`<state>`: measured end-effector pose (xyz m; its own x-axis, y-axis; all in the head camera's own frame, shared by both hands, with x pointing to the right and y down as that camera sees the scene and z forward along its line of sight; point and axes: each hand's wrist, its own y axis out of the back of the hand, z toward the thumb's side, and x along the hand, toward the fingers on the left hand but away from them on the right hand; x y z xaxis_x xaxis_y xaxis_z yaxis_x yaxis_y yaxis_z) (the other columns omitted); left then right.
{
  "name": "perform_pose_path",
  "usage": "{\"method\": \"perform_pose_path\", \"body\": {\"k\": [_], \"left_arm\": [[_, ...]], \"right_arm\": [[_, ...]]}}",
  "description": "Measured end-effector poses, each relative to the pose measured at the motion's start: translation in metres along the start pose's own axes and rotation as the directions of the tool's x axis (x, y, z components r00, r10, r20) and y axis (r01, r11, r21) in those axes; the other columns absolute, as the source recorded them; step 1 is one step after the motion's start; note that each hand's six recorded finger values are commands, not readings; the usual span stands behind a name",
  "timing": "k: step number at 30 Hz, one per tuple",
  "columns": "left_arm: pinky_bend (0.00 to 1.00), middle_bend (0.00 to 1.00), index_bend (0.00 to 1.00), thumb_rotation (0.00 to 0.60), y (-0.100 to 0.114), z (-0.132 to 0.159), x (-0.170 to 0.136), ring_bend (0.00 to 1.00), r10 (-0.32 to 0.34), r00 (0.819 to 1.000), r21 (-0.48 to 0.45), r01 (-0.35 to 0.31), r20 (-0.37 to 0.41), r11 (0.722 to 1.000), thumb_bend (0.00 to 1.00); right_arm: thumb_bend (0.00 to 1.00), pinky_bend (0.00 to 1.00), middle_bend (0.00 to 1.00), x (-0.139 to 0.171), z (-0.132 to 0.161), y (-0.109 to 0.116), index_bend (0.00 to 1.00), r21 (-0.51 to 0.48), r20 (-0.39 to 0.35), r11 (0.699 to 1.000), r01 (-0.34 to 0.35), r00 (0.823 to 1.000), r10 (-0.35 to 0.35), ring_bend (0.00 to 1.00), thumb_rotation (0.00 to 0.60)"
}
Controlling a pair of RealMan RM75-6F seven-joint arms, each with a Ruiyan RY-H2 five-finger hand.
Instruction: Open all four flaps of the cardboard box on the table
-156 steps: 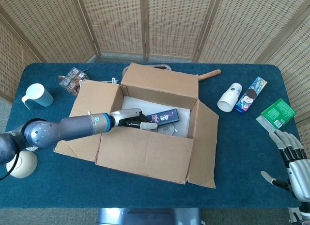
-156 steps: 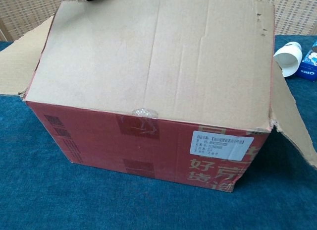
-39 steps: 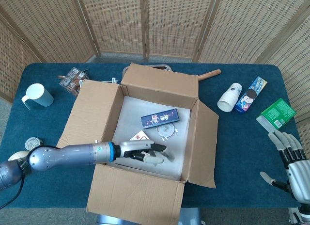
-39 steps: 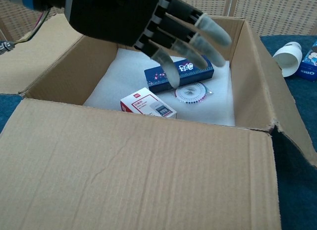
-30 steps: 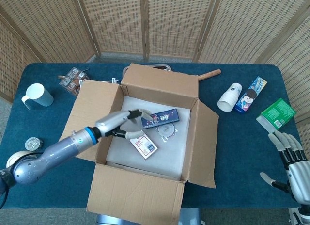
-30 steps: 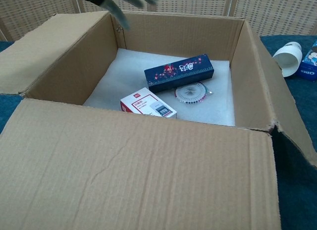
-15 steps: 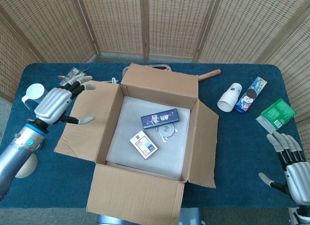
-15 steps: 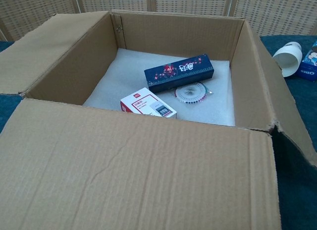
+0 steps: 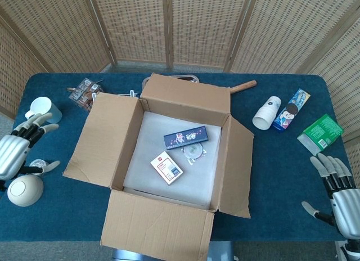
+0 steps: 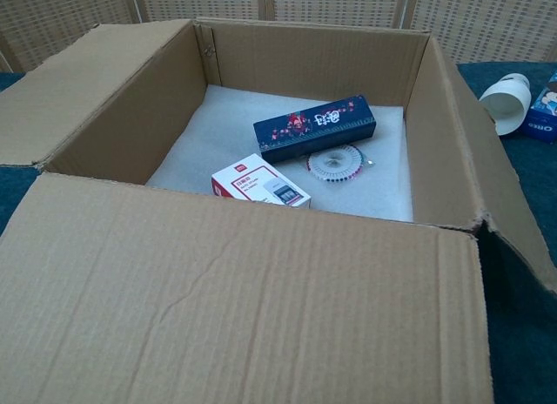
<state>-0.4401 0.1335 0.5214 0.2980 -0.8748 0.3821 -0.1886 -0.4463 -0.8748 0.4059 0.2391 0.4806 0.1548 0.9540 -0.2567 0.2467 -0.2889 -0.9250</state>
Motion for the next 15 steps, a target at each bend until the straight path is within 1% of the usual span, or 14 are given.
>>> {"method": "perform_pose_path", "body": {"k": [2,4,7,10,12,15], "left_arm": [[0.04,0.00,0.10,0.599,-0.006,-0.006,-0.016,0.00,-0.006,1.000,0.011,0.007,-0.026,1.000,0.06],[0.00,0.00,0.06,0.600,-0.011,-0.009,-0.029,0.00,-0.009,0.999,0.034,0.010,-0.043,0.999,0.05],[0.00,0.00,0.02,0.600,-0.020,-0.010,-0.045,0.00,-0.014,0.998,0.078,0.019,-0.064,0.997,0.06],[0.00,0.00,0.01,0.600,-0.027,-0.007,-0.060,0.00,-0.006,0.997,0.106,0.014,-0.080,0.994,0.06],[0.00,0.00,0.01,0.600,-0.033,-0.004,-0.071,0.00,0.002,0.996,0.117,0.009,-0.089,0.993,0.06],[0.00,0.00,0.00,0.600,-0.038,0.002,-0.079,0.00,0.016,0.996,0.140,-0.003,-0.087,0.990,0.06]], "right_arm": [[0.09,0.00,0.00,0.001,-0.001,0.000,0.00,0.020,0.013,1.000,-0.003,1.000,0.003,0.00,0.600],[0.04,0.00,0.00,0.002,-0.002,0.001,0.00,0.040,0.029,0.999,-0.008,1.000,0.006,0.00,0.600],[0.00,0.00,0.00,0.003,-0.007,0.000,0.00,0.089,0.068,0.996,-0.026,0.998,0.020,0.00,0.600],[0.00,0.00,0.00,0.003,-0.011,-0.003,0.00,0.133,0.114,0.990,-0.049,0.993,0.034,0.00,0.600],[0.00,0.00,0.00,0.003,-0.014,-0.002,0.00,0.157,0.135,0.986,-0.051,0.990,0.030,0.00,0.600],[0.00,0.00,0.00,0.003,-0.016,0.000,0.00,0.187,0.155,0.982,-0.038,0.988,0.008,0.00,0.600]]}}
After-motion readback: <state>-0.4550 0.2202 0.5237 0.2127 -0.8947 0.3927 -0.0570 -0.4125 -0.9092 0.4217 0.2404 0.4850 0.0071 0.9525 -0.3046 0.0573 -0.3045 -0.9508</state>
